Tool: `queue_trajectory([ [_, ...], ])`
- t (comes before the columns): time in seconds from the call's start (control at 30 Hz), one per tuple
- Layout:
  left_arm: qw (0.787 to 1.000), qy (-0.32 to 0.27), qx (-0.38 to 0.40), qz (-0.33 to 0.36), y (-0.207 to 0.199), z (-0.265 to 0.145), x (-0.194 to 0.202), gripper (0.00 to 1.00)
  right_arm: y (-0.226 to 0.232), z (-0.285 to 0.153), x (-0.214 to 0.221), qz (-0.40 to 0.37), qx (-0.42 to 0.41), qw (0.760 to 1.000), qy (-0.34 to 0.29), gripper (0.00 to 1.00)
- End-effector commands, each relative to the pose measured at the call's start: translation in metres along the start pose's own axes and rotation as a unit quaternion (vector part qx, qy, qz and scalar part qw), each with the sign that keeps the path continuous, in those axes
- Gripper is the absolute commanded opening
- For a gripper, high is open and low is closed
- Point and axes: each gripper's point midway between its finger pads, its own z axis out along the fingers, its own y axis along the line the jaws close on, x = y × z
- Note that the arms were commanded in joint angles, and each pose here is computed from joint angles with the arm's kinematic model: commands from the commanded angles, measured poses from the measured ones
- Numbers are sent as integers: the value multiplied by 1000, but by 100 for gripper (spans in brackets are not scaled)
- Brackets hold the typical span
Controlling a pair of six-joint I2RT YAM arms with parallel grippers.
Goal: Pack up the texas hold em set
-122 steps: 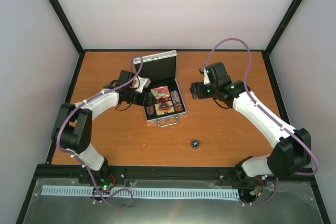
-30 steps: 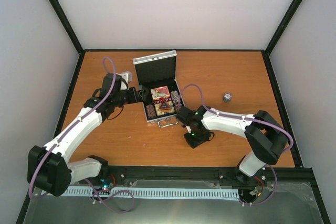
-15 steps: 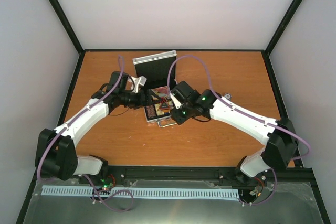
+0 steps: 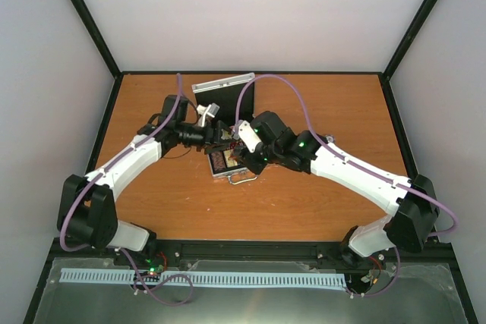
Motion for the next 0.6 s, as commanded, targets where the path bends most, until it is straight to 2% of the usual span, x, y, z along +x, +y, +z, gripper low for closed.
queue_trajectory([
  [0.0,999,16,27,19,-20,2,-9,96,3,0,-12,-31,-6,999,-25,38],
  [0.3,997,58,26,53,-37,22,2,95,-3,7,-12,-38,8,999,-9,38],
  [0.4,997,61,6,54,-29,24,5,91,-5,9,-13,-34,13,999,-7,38],
  [0.57,996,66,-23,59,-18,21,12,78,-7,11,-15,-26,16,1000,-7,38],
])
